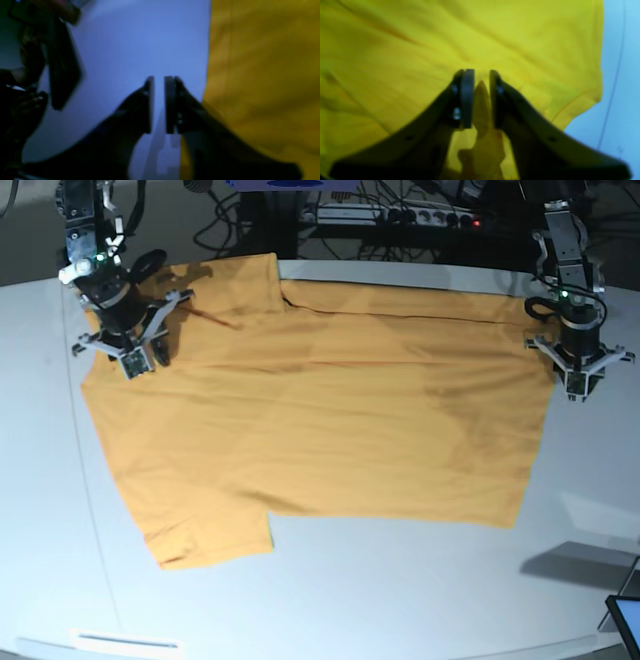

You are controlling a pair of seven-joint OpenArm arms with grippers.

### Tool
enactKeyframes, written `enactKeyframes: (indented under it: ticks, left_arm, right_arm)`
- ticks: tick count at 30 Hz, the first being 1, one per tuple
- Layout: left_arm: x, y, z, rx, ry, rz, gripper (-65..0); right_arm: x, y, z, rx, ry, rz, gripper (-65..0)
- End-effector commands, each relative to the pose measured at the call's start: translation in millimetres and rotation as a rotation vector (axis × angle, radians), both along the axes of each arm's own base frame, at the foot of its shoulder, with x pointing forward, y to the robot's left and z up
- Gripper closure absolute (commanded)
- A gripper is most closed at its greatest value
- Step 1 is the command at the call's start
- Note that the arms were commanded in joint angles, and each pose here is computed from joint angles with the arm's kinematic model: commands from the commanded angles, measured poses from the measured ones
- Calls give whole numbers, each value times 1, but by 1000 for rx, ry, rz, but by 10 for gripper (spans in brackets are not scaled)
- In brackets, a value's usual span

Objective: Fold the T-shirt properly
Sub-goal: 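Open both grippers and raise them away from the shirt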

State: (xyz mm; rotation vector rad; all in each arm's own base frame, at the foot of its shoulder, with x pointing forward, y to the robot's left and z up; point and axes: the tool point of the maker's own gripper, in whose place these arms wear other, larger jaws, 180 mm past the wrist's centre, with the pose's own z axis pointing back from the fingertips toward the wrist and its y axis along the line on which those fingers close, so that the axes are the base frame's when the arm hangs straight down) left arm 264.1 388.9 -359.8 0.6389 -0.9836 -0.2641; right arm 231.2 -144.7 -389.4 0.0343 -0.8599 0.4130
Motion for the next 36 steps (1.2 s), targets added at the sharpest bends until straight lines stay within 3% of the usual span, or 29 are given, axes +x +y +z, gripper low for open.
enactKeyframes:
  ticks: [1, 5, 11, 13, 17, 22, 28, 32, 36]
  left_arm:
    - [-1, 3, 10, 26, -23, -6, -146]
    - [-3, -1, 16, 36, -29, -21, -220]
    - [5, 1, 36, 55, -75, -17, -232]
    - [9, 9, 50, 65, -81, 34, -296]
    - [32, 21, 75, -53, -117, 161, -411]
    - [54, 28, 95, -166, -131, 227, -425]
    - [62, 27, 101, -173, -149, 225, -425]
    - [61, 30, 95, -180, -134, 236, -425]
    - [60, 31, 92, -179, -127, 239, -425]
  right_arm:
    - [6, -2, 12, -1, -42, 1, -170]
    - [9, 1, 22, 0, -70, 7, -199]
    - [25, -8, 47, -40, -142, 24, -203]
    - [37, -15, 53, -67, -145, 13, -209]
    - [61, -28, 67, -125, -144, -5, -302]
    - [94, -34, 93, -186, -175, 34, -324]
    - [127, -70, 112, -263, -150, 27, -324]
    - [145, -98, 103, -280, -70, 29, -324]
    - [164, -127, 87, -226, 4, -45, -324]
